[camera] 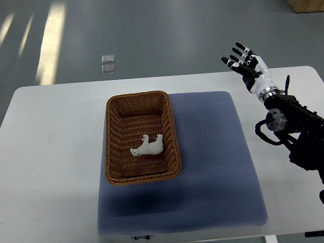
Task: Place white bear in brown basket with right hand
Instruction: 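Release the bear into the basket and raise the right hand away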
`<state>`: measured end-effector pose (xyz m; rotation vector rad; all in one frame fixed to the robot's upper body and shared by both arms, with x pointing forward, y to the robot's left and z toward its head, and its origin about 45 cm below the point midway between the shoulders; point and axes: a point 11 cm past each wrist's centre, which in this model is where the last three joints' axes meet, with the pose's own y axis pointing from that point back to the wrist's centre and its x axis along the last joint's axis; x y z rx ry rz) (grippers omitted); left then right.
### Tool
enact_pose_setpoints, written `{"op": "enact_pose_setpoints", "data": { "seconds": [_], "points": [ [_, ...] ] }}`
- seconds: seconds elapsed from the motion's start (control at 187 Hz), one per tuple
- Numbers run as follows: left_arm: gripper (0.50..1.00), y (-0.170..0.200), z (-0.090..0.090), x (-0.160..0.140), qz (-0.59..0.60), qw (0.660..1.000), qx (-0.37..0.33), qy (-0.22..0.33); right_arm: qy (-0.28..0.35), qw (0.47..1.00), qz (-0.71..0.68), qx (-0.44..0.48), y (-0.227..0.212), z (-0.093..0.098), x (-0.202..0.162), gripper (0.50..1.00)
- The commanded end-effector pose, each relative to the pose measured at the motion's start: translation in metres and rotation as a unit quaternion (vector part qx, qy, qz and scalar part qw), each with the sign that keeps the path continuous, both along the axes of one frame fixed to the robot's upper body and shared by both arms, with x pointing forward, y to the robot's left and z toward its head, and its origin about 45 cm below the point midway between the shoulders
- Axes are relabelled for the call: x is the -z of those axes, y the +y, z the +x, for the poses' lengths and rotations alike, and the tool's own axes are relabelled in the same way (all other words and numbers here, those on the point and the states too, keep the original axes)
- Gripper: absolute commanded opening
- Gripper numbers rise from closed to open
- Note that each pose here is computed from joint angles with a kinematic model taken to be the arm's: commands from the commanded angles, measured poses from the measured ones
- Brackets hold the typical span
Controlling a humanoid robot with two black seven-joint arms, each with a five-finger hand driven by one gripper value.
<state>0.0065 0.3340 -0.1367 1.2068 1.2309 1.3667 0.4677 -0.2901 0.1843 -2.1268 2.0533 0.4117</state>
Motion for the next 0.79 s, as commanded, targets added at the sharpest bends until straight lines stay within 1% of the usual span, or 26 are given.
{"op": "enact_pose_setpoints", "data": {
  "seconds": [0.0, 0.214, 0.331, 0.62, 0.78],
  "points": [
    [1.0, -0.001, 0.0, 0.0, -0.001, 1.0, 0.0, 0.0, 0.004, 1.0, 0.017, 0.015, -0.007, -0.004, 0.005, 0.915],
    [1.0, 0.0, 0.0, 0.0, -0.001, 1.0, -0.002, -0.001, 0.02, 0.999, 0.03, 0.025, -0.01, -0.02, 0.028, 0.915],
    [1.0, 0.0, 0.0, 0.0, 0.0, 1.0, -0.002, 0.0, 0.024, 0.999, 0.04, 0.027, -0.013, -0.025, 0.035, 0.915],
    [1.0, -0.001, 0.0, 0.0, -0.001, 1.0, -0.002, -0.001, 0.005, 0.998, 0.062, -0.012, -0.01, -0.024, 0.028, 0.917],
    [1.0, -0.002, 0.0, 0.0, -0.003, 1.0, -0.002, -0.001, 0.005, 0.998, 0.063, -0.011, -0.009, -0.025, 0.029, 0.917]
  ]
}}
